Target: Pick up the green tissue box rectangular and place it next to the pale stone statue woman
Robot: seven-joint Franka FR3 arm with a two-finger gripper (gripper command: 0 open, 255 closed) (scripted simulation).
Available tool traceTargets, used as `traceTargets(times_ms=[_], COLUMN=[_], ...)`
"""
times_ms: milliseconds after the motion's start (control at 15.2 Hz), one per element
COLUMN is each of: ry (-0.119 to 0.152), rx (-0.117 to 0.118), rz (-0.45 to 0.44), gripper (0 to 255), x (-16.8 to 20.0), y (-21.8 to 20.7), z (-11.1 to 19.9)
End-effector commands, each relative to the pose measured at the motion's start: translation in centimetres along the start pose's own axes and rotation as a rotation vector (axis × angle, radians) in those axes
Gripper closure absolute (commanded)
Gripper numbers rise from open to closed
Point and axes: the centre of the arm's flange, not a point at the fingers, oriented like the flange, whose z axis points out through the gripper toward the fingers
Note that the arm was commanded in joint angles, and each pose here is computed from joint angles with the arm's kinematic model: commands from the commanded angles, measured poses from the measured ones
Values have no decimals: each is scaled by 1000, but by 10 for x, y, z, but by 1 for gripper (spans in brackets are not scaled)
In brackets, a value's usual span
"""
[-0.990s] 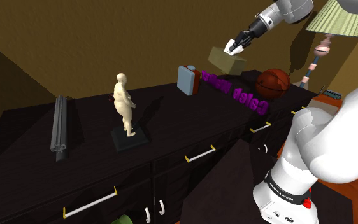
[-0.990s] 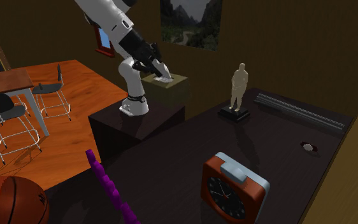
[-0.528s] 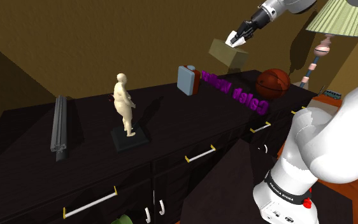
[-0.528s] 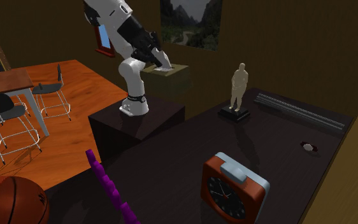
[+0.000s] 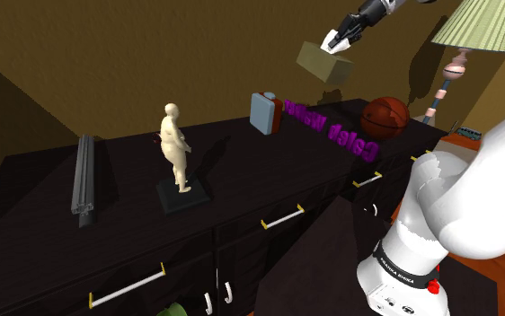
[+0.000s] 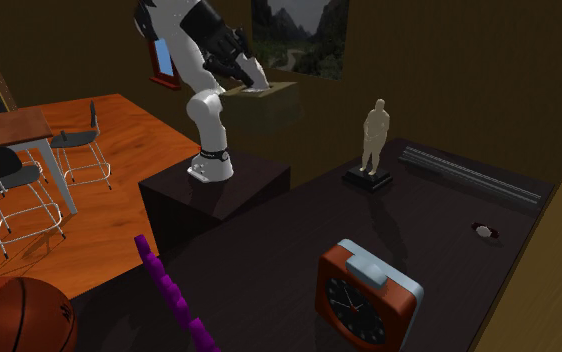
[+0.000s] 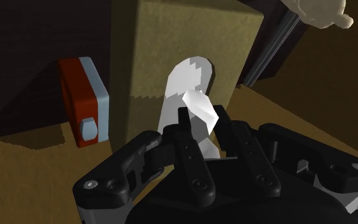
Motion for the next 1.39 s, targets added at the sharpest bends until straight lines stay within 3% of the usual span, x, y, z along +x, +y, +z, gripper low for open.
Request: traceTargets(times_ms=[0,330,1320], ry=[0,0,0], rx=[0,0,0], rz=[0,0,0], gripper=[255,255,255], x=[5,16,0], y=[-5,-15,-190], z=[-8,-25,66])
